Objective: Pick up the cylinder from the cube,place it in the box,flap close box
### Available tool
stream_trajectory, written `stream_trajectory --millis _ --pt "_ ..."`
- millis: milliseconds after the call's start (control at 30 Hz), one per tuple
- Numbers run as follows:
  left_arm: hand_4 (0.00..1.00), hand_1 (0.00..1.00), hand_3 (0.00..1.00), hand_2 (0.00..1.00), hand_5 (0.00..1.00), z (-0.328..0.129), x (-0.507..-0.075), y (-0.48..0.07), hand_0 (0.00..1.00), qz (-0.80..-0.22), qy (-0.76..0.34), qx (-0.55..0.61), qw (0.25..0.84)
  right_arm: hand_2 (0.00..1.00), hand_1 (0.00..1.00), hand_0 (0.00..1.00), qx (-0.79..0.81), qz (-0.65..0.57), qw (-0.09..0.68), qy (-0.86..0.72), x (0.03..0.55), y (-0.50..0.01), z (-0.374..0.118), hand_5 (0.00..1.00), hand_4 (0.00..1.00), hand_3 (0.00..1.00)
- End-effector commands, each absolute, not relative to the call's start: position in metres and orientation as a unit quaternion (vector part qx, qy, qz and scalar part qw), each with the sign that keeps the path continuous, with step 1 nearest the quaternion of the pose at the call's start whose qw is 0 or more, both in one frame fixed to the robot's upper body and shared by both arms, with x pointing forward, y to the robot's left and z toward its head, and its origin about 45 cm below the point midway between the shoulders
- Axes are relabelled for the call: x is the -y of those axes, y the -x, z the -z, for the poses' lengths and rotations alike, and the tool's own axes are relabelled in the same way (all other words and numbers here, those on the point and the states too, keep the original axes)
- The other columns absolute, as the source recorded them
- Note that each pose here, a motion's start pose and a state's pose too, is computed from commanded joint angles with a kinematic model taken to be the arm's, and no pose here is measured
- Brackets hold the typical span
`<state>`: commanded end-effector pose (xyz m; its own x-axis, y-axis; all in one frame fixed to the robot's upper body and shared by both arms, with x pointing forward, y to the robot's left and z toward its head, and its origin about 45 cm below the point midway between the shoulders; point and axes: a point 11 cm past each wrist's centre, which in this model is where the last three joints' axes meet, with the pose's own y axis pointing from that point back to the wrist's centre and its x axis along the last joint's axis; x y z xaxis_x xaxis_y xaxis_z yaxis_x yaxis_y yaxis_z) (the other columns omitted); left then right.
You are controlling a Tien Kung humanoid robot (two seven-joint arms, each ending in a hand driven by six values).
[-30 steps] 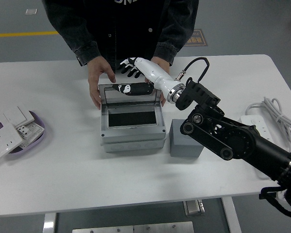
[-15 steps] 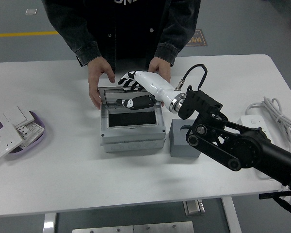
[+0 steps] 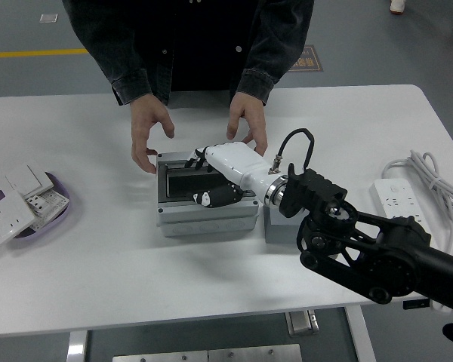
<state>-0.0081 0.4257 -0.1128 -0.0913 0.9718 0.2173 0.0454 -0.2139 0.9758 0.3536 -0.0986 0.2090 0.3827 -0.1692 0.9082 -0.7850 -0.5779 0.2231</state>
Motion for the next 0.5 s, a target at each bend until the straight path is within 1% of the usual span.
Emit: stream_trajectory --millis 267,500 --pt "0.722 0.663 0.634 0.576 0.315 0.113 -0.426 0.008 0.636 -0.567 -0.534 -0.475 0.409 0.64 0.564 0.488 0.348 -0.421 0.33 -0.77 0.119 -0.361 -0.207 0.423 0.724 0.693" --pt "0.722 0.663 0.635 0.576 0.315 0.113 -0.426 0.009 0.636 -0.568 -0.534 -0.477 0.406 0.639 0.562 0.486 0.423 -0.397 0.285 -0.763 0.154 -0.367 -0.234 0.421 0.718 0.695"
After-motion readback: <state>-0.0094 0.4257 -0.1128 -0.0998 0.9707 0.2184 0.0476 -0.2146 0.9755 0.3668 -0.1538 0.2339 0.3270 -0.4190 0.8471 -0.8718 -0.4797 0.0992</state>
